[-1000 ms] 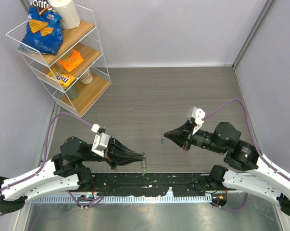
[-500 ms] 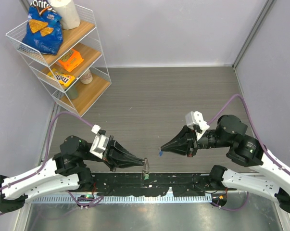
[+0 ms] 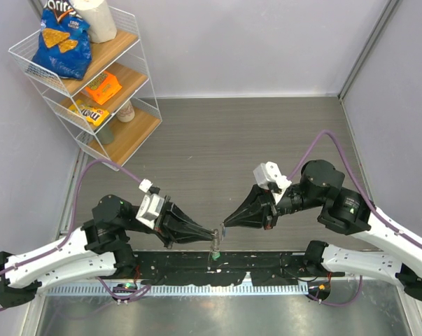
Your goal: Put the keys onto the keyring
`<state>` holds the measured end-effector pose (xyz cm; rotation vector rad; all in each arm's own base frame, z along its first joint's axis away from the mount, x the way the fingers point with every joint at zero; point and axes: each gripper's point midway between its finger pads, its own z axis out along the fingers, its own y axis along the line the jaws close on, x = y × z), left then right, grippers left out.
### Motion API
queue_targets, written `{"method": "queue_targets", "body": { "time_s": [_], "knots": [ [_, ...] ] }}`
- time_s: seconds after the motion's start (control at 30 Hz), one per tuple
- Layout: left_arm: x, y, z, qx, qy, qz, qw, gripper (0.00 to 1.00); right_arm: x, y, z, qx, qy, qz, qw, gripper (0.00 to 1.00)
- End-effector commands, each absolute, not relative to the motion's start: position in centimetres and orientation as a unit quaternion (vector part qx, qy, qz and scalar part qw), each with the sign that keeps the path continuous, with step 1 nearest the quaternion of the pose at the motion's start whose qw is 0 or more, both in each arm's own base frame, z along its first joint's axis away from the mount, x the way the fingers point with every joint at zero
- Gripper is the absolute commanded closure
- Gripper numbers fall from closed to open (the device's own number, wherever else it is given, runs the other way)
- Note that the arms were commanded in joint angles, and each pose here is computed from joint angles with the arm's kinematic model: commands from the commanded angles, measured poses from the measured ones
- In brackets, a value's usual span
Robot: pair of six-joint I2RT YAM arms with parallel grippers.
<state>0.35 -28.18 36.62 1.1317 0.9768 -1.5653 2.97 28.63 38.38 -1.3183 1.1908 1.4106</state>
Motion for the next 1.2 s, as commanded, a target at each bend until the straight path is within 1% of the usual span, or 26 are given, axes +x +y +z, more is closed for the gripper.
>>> {"method": "queue_targets", "body": {
  "time_s": [0.0,0.7,1.17],
  "knots": [
    [-0.1,-27.3,40.5,0.449,0.35,-0.652,0.501,1.0,2.0,28.6,41.4,-0.539,0.425,0.575,0.445,0.94],
    [0.1,-27.3,40.4,0.444,0.353,-0.651,0.505,1.0,0.2,29.5,41.4,-0.561,0.401,0.583,0.431,0.95],
    [0.3,-27.1,41.1,0.432,0.351,-0.651,0.516,1.0,-0.1,28.9,40.0,-0.565,0.408,0.574,0.431,0.94]
  ]
}}
